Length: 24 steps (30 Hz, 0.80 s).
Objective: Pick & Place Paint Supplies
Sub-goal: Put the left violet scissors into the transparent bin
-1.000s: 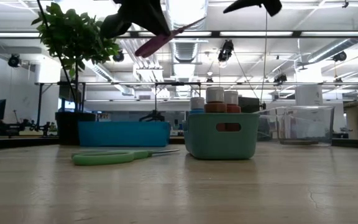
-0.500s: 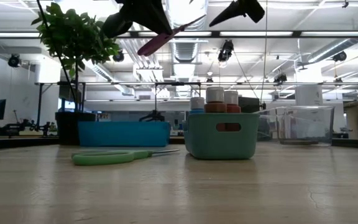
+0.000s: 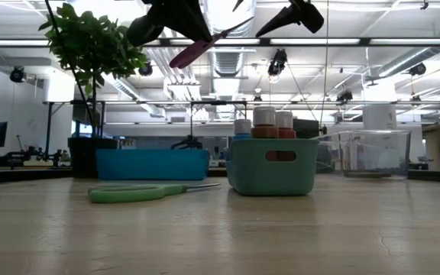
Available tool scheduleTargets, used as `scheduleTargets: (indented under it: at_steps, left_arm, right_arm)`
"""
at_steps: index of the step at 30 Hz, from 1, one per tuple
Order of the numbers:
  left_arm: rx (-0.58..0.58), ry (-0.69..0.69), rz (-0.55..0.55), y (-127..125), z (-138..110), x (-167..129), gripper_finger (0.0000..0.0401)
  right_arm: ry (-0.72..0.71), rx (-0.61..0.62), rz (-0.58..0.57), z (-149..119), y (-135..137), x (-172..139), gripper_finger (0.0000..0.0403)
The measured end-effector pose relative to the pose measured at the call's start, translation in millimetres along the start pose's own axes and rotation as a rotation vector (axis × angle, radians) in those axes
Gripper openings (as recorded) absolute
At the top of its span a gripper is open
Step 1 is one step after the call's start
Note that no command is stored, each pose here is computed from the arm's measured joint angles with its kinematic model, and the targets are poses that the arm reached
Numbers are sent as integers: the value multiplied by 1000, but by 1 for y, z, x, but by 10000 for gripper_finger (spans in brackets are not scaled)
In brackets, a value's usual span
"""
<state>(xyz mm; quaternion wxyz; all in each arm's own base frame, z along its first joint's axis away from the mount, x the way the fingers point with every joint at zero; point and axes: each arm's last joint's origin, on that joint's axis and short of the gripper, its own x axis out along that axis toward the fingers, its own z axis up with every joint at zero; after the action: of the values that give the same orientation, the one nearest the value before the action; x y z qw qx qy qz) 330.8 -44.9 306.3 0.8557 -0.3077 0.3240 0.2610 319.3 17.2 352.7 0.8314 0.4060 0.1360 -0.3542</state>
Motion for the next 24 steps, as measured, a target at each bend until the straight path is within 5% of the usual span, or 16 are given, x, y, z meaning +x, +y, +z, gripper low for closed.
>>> scheduleTargets:
  at_steps: [12, 24]
  left_arm:
    - [-1, 0, 0, 0, 0, 0, 11]
    - [6, -14, -29, -3, 1, 0, 11]
  right_arm:
    - [25, -14, 11, 3, -1, 3, 159]
    - [6, -11, 54, 13, 1, 8, 87]
